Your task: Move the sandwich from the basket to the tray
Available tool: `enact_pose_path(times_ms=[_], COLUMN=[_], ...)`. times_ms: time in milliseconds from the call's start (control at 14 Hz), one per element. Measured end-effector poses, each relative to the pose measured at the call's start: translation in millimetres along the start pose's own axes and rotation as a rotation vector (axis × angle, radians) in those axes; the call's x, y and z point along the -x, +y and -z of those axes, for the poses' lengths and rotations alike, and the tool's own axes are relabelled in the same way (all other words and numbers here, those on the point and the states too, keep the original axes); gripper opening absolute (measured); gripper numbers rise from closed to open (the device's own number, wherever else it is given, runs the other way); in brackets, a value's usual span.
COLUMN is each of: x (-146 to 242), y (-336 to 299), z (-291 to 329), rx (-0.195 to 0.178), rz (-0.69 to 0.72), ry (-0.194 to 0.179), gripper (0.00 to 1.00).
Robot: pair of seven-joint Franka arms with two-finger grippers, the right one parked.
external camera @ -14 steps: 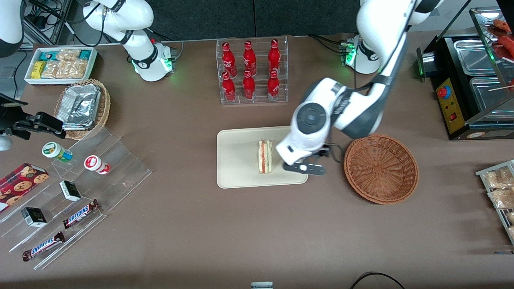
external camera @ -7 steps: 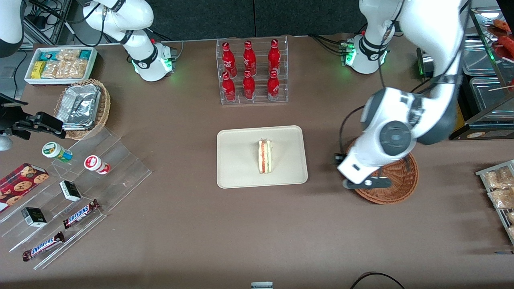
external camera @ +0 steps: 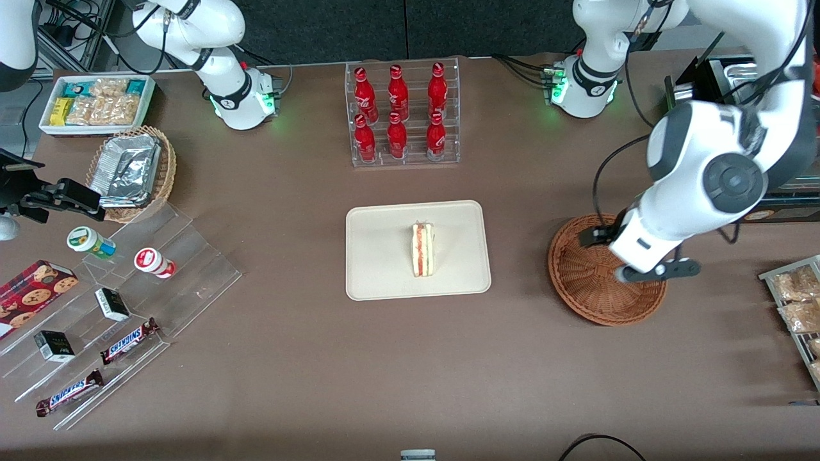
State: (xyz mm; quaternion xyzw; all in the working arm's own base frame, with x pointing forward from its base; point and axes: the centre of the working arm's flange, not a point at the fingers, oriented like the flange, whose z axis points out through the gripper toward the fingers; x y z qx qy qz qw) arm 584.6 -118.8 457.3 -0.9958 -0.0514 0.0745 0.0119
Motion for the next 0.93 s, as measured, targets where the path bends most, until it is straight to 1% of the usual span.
enact_pose_path(times_ms=[214,429,571,929], x=[30.0,58.4,75.2,99.2], y=[-41.8,-58.8,-68.1,-96.0], z=[30.8,66.6,83.6,114.3], rx=[-0.008,-0.014,-0.021,-0.020], rz=[0.041,0.051,0.031,0.037], ry=[-0.007,0.001,-0.015,-0.019], gripper=[1.00,1.00,1.00,1.00])
